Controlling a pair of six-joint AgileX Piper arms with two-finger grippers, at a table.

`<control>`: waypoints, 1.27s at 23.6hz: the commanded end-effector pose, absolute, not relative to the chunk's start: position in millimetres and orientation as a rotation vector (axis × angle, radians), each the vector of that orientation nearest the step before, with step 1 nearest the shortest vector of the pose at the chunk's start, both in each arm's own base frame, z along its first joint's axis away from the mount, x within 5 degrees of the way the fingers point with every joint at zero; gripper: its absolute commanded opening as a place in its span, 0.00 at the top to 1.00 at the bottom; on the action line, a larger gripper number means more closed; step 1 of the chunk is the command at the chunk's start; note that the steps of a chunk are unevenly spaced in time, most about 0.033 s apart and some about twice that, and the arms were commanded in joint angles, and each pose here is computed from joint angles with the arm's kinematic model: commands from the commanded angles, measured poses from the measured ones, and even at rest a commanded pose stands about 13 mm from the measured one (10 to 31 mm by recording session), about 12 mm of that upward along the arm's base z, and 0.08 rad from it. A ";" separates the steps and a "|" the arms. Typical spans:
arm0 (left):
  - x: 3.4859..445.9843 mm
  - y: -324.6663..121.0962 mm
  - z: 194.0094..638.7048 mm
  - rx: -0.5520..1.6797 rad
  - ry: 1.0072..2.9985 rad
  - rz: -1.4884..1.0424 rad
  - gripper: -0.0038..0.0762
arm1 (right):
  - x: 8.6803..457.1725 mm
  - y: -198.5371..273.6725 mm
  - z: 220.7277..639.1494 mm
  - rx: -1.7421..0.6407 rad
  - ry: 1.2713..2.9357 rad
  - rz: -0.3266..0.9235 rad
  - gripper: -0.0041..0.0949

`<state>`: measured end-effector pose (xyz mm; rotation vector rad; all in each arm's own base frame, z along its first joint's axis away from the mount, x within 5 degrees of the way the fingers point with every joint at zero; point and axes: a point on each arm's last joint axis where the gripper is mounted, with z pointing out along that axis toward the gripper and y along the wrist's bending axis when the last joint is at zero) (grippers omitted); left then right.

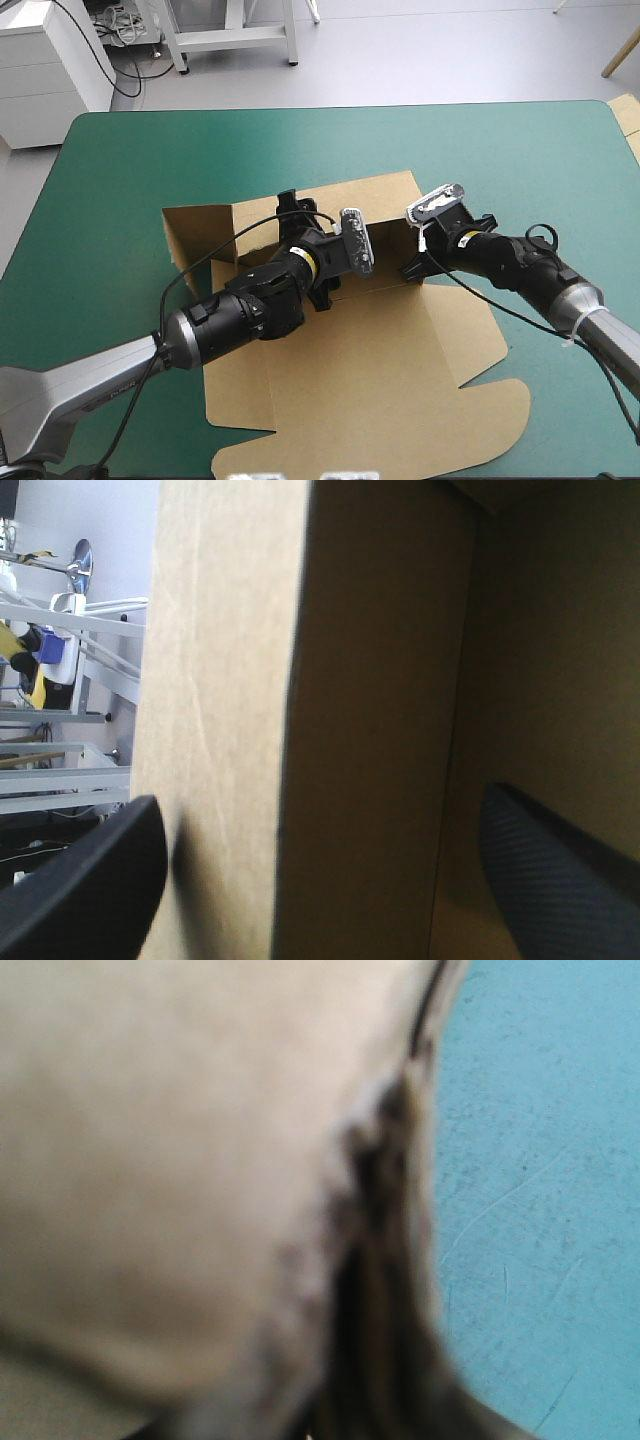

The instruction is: Fold the box

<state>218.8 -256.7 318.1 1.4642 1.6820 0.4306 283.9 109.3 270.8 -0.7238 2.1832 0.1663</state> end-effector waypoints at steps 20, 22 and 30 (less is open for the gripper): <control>153.5 -228.7 472.5 1.306 1.824 0.138 0.93 | 284.5 108.1 292.2 -0.690 2.102 0.144 0.97; 177.7 -203.8 482.0 1.166 1.925 0.140 0.93 | 285.3 106.0 292.0 -0.645 2.119 0.132 0.97; 202.9 -137.1 499.9 0.819 2.053 0.185 0.95 | 281.7 96.2 295.4 -0.585 2.162 0.050 0.97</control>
